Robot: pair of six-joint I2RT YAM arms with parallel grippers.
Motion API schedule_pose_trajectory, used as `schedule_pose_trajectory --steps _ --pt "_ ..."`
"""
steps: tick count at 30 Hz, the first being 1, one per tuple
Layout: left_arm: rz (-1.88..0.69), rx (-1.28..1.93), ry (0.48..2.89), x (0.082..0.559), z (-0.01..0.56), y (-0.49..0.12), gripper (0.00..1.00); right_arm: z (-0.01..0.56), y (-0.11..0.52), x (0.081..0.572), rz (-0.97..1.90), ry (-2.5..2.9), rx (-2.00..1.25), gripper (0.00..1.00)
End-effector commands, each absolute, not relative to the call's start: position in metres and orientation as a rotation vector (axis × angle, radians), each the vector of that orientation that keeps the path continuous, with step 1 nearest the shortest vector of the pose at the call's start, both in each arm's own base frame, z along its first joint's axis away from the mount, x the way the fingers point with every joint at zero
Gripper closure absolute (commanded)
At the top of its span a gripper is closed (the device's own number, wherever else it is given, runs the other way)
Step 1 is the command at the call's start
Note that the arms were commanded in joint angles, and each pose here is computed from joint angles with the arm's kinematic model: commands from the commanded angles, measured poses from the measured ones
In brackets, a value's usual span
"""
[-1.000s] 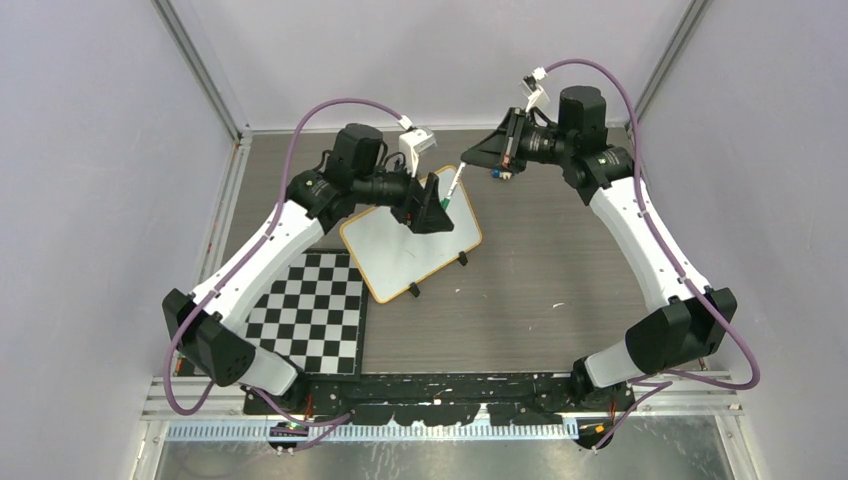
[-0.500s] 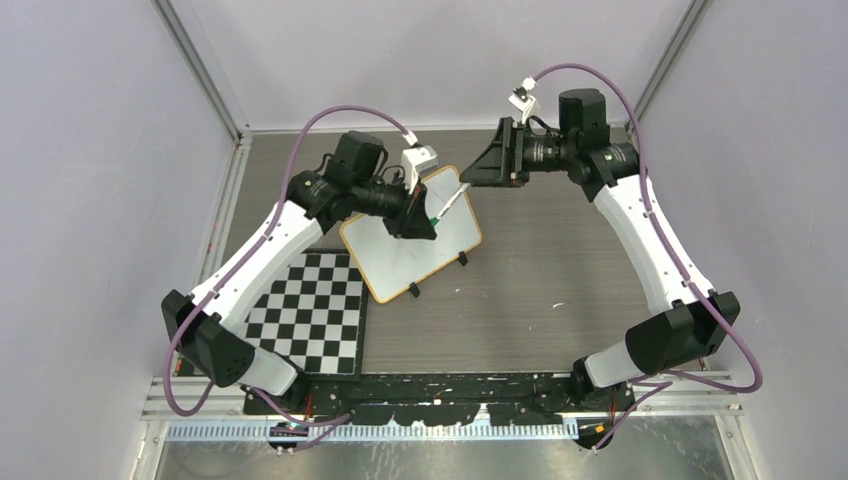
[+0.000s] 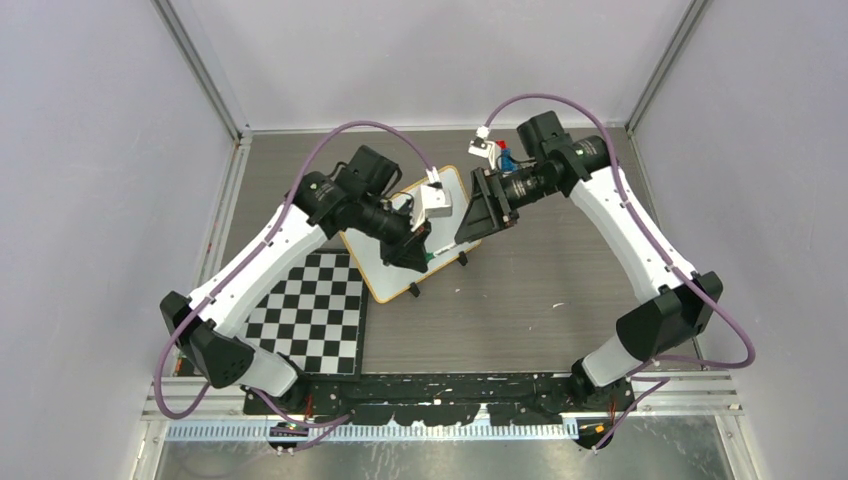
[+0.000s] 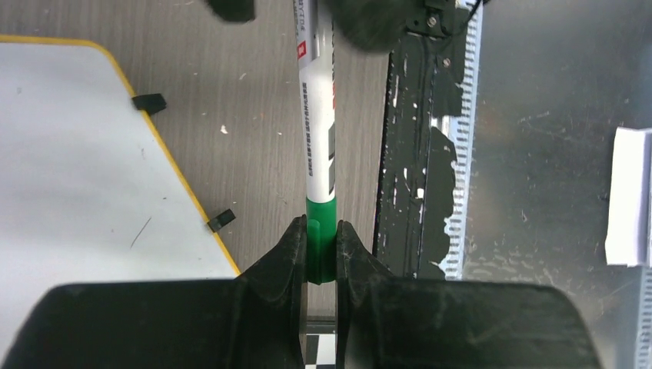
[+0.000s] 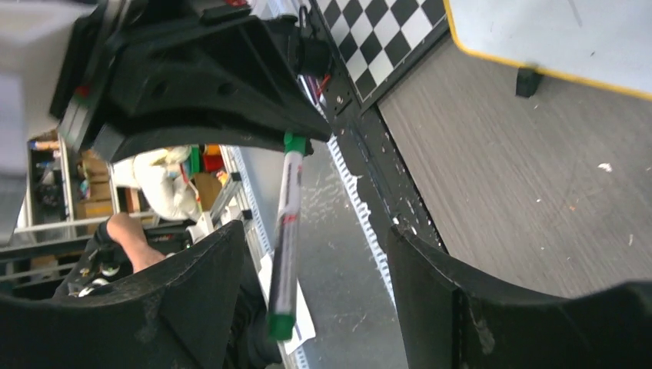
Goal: Write a sentence on the whiteboard
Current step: Open the whiteboard marker at the center of the board.
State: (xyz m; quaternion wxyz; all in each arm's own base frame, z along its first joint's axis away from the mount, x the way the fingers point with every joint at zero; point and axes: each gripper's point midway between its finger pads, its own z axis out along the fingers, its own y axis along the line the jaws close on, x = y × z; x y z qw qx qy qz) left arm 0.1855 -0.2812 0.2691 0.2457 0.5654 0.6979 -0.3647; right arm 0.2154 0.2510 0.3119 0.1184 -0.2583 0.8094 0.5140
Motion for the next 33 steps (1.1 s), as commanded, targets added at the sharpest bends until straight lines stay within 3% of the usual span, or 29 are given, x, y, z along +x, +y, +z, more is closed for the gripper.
schedule_pose_trajectory --steps 1,9,19,33 --pt "-0.935 1.652 1.860 0.176 0.269 -0.285 1.00 0.312 0.255 0.200 1.528 2.368 -0.842 0.29" --pt "-0.890 1.636 1.900 0.183 0.264 -0.293 1.00 0.307 0.266 0.186 1.517 2.371 -0.886 0.40" --pt "-0.846 1.575 1.929 0.195 0.263 -0.296 1.00 0.301 0.265 0.184 1.486 2.392 -0.866 0.41" --pt "-0.906 1.558 1.921 0.198 0.270 -0.310 1.00 0.300 0.271 0.179 1.500 2.396 -0.886 0.58"
